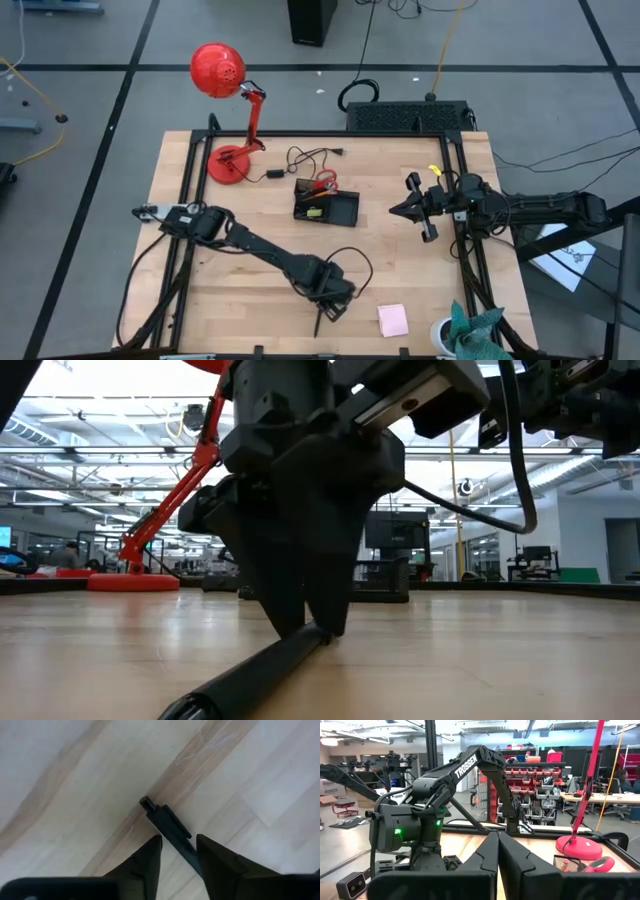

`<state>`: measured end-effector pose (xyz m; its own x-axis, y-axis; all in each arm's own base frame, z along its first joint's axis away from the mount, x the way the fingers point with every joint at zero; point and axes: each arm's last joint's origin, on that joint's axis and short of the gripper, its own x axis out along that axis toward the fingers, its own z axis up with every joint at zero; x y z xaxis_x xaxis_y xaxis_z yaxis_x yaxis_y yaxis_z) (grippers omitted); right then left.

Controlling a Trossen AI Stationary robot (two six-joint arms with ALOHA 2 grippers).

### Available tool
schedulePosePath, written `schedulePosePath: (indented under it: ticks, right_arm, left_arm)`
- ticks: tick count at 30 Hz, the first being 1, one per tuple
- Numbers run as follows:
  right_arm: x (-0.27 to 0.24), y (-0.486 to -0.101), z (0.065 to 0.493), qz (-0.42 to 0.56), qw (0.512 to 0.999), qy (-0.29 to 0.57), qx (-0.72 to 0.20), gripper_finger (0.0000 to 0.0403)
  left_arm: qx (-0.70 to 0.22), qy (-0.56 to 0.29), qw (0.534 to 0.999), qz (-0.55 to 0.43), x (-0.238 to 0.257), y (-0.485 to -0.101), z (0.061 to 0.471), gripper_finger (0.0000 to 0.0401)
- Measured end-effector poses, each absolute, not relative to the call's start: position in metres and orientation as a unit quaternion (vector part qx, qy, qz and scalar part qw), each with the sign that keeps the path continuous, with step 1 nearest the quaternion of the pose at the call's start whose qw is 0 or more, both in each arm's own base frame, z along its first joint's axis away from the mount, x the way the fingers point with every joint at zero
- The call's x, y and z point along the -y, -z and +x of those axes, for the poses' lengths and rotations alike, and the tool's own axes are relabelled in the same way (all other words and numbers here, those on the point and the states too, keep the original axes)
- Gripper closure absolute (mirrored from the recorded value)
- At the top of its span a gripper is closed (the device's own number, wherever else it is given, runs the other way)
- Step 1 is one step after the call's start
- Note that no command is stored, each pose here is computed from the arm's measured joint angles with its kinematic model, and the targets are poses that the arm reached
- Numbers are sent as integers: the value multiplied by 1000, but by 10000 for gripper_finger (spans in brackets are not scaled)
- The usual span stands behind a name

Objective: Pick and place office supplies into organizer
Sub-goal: Put the black ballpen into the black desk organizer

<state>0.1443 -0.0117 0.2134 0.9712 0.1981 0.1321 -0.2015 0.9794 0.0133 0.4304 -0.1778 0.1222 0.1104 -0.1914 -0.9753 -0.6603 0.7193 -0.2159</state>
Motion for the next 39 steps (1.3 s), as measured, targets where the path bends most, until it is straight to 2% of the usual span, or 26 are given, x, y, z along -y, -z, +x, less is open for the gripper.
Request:
schedulePosePath:
  ticks: [7,13,20,24,28,35,39]
  right_arm:
    - [12,-213,144,12,993,-100,65,403]
    - [12,-213,144,12,993,-100,65,403]
    - [12,-213,144,12,993,-100,65,403]
    - [12,-213,144,15,993,-100,65,403]
    - [12,-213,144,26,993,-101,63,403]
    - [12,-213,144,29,992,-103,63,403]
    - [12,-213,144,29,992,-105,61,403]
  left_arm:
    - [-662,-177,672,-280,177,-119,424,340]
    - [-671,-122,697,-223,180,-119,424,390]
    - [-652,-30,746,-132,190,-119,427,381]
    - [-584,-1,807,-91,196,-128,437,379]
    - [-540,18,839,-58,194,-146,442,393]
    - [-448,23,894,5,186,-219,434,385]
    - [-398,40,914,62,186,-255,424,394]
